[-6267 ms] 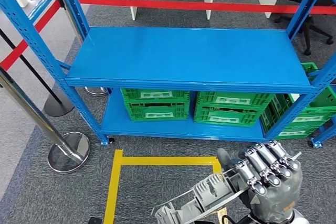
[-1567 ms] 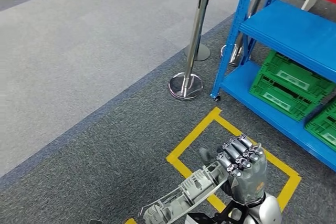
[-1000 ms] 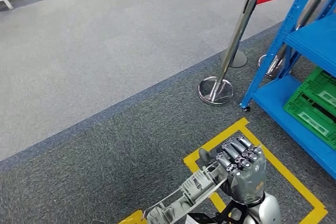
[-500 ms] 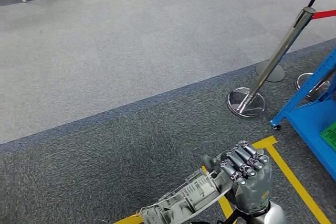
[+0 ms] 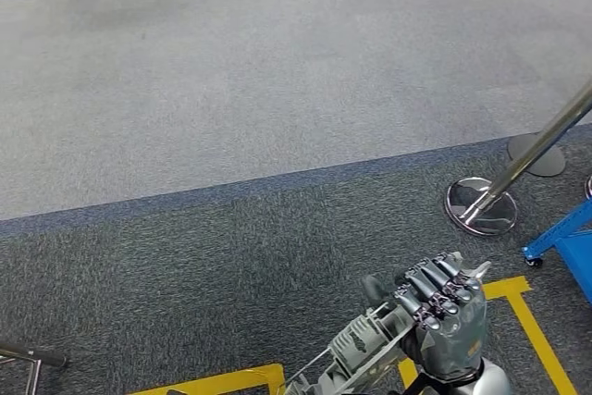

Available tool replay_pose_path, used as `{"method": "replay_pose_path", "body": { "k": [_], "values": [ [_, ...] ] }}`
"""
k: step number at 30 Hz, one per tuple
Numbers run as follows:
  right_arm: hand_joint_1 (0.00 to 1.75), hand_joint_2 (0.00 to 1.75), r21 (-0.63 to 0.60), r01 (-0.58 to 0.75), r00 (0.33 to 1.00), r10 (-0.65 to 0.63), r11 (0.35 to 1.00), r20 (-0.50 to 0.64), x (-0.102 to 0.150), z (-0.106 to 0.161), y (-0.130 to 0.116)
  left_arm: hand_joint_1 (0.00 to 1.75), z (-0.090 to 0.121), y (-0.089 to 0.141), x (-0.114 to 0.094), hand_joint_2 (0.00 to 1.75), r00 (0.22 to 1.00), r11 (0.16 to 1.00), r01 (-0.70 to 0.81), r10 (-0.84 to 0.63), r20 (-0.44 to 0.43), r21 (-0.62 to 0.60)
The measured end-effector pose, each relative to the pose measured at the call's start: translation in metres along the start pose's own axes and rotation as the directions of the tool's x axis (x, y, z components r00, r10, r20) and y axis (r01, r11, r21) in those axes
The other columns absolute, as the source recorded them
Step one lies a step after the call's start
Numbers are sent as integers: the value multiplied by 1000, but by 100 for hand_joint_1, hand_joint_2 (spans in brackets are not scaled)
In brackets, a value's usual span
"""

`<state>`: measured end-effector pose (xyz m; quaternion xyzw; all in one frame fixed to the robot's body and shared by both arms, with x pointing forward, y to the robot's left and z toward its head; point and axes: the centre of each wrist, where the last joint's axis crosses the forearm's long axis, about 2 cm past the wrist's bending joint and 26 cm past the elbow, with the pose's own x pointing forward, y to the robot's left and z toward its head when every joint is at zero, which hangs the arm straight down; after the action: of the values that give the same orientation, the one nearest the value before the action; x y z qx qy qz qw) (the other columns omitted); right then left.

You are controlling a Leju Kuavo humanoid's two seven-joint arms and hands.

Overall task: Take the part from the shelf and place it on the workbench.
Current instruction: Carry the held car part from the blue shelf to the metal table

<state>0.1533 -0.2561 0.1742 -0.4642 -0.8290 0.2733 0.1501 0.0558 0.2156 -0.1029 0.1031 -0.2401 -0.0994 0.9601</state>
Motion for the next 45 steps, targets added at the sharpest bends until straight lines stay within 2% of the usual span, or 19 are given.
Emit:
{"method": "replay_pose_path", "body": {
  "k": [40,45],
  "values": [
    [175,175,-26,-10,1000,10,1000,17,-5,-9,3,0,-1,2,1,175,1000,1000,8,-8,9,-12],
    [175,175,-56,-18,999,20,998,33,-11,-20,8,0,-1,2,1,175,1000,1000,-8,8,10,-9]
  ]
}}
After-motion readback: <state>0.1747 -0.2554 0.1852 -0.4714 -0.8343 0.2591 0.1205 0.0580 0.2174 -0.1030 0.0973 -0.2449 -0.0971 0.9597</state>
